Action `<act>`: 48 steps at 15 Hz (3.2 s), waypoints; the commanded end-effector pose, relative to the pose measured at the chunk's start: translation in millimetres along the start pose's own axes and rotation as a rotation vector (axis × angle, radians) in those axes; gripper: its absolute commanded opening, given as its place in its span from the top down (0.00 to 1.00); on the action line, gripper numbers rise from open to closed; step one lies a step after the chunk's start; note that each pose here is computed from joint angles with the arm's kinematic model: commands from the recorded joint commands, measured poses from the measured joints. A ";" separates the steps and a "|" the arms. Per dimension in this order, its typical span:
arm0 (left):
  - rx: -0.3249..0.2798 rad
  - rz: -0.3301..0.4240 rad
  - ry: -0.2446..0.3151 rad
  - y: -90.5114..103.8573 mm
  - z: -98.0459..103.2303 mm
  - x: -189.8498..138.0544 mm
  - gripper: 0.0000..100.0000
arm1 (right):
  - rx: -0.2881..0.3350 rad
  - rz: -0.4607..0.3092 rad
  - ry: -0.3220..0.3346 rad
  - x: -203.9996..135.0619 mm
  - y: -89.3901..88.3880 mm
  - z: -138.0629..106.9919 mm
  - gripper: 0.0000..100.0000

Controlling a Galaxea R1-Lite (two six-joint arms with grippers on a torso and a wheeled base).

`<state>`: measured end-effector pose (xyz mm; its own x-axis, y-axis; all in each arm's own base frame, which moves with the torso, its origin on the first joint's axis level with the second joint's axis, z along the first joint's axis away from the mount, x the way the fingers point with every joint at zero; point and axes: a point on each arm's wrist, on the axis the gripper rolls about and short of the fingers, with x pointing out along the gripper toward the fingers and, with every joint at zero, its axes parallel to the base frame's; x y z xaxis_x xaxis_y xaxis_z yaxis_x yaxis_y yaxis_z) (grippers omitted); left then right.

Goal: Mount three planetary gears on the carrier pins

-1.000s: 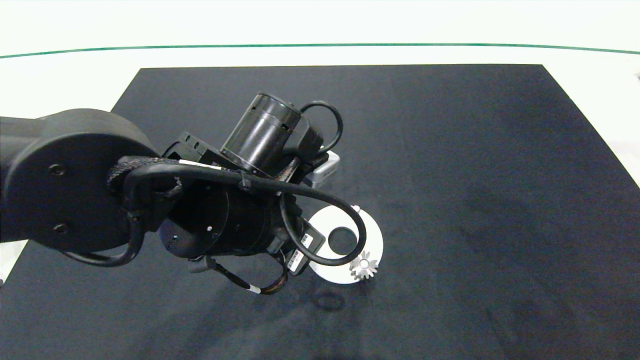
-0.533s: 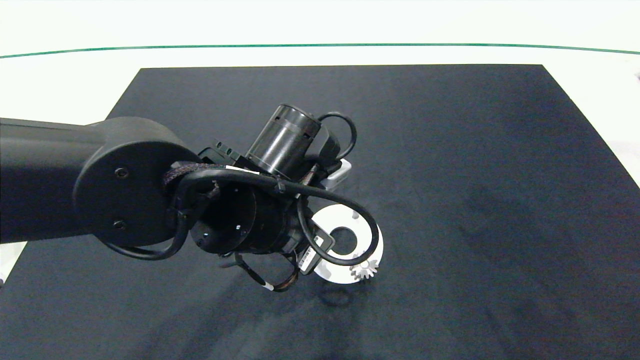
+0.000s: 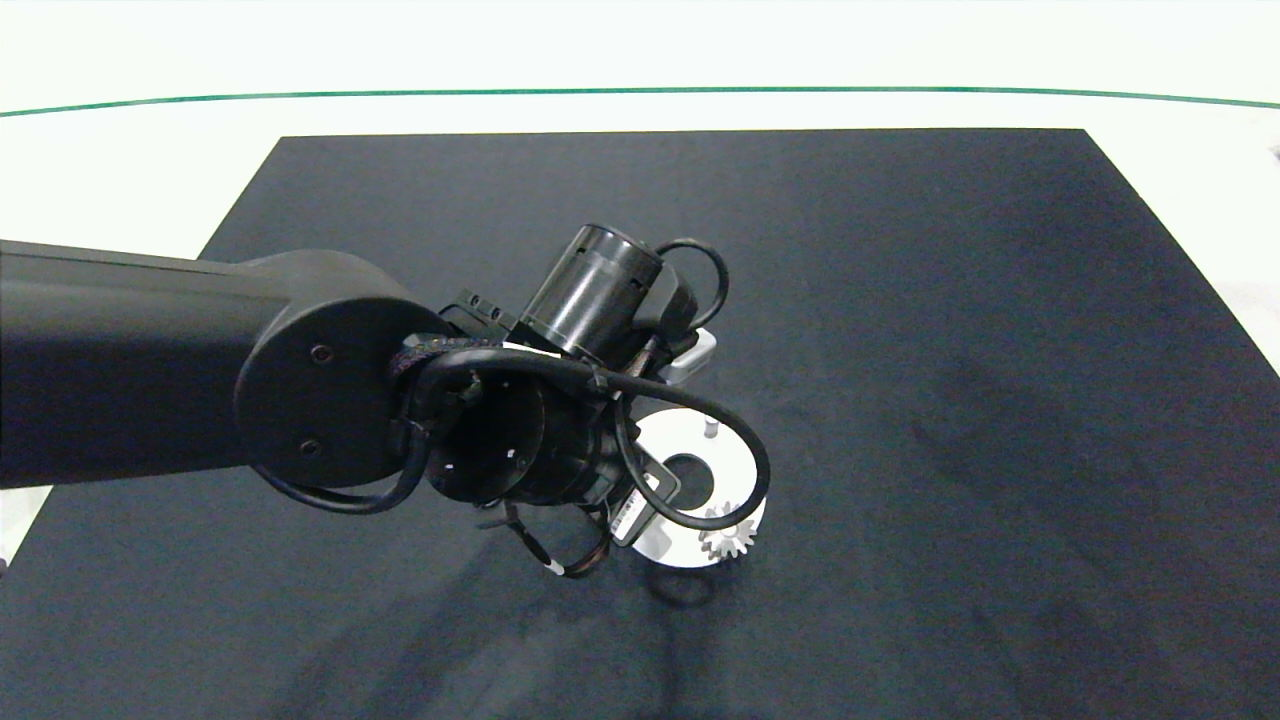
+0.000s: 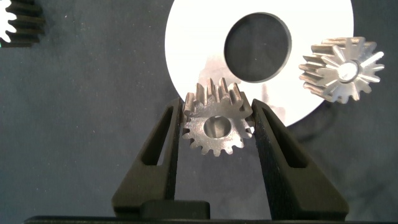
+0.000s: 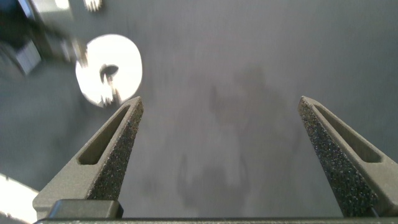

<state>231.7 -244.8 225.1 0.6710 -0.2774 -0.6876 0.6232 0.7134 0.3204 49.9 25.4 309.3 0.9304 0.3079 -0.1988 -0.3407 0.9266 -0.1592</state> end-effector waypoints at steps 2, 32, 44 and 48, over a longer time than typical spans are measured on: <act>0.003 0.002 0.006 -0.2 -0.5 1.2 0.72 | -0.023 0.007 0.070 9.1 4.1 -16.5 0.00; -0.010 0.007 0.003 2.4 1.5 2.7 0.72 | -0.031 0.010 0.062 6.4 3.6 -16.7 0.00; -0.011 0.011 0.017 3.8 -3.0 3.2 0.00 | -0.031 0.009 0.061 5.9 3.5 -16.8 0.00; -0.012 0.010 0.010 3.5 -1.8 1.2 0.00 | -0.030 0.009 0.059 5.5 3.4 -16.8 0.00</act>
<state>234.8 -241.5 222.6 0.6713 -0.2627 -0.6931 0.6118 0.7242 0.3181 51.8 26.8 291.7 0.9179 0.3033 -0.2559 -0.3543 0.9167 -0.1845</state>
